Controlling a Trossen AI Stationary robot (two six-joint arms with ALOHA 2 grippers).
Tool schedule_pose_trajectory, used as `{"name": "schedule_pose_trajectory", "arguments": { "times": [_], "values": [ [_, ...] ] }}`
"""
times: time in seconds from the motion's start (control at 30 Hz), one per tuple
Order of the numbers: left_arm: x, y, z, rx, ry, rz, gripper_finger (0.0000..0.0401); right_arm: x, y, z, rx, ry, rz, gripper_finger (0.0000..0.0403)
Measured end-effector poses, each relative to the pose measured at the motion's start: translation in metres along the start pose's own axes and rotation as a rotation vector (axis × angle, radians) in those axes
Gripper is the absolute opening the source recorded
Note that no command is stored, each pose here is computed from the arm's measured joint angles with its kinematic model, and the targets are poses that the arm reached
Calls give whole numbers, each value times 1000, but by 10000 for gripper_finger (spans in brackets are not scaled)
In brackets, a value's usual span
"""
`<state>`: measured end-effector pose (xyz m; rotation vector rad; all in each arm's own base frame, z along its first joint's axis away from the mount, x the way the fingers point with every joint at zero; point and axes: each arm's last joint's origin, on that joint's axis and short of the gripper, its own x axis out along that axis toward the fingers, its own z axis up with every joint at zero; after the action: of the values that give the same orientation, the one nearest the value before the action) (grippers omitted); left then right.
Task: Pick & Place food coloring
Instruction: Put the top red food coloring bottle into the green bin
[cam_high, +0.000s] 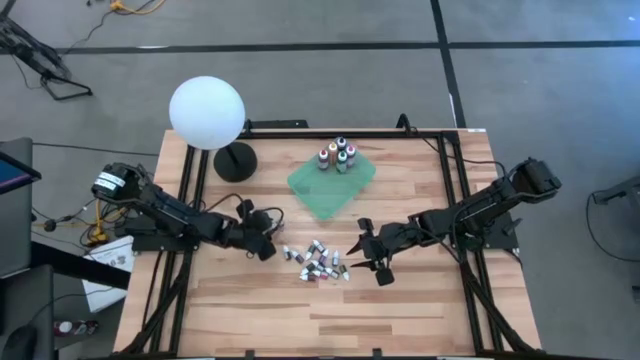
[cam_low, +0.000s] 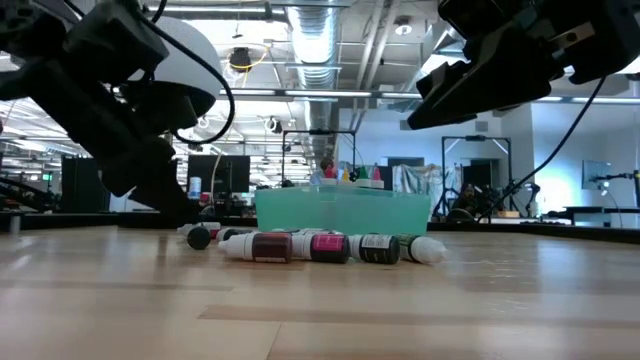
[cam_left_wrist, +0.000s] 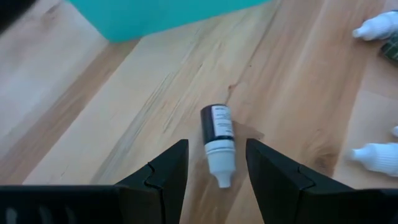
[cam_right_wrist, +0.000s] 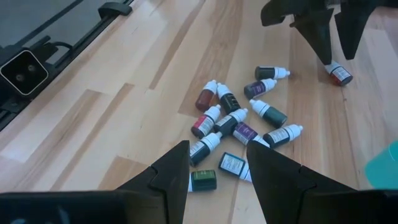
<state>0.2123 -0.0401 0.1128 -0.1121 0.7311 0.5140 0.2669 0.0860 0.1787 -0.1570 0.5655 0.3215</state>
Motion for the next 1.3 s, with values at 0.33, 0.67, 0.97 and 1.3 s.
{"name": "schedule_pose_trajectory", "arguments": {
  "times": [0.33, 0.67, 0.97, 1.3],
  "values": [
    [4, 6, -4, 1, -28, -22, 156, 0, 0, 0, -1, 0, 0, 152],
    [16, 1, -10, 44, -43, -12, 156, 0, 0, 0, 7, 0, 0, 152],
    [23, 0, -11, 51, -44, -7, 156, 0, 0, 0, 14, 0, 0, 152],
    [23, -1, -14, 73, -3, -46, 115, 0, 0, 0, 9, 1, 1, 152]
  ]
}}
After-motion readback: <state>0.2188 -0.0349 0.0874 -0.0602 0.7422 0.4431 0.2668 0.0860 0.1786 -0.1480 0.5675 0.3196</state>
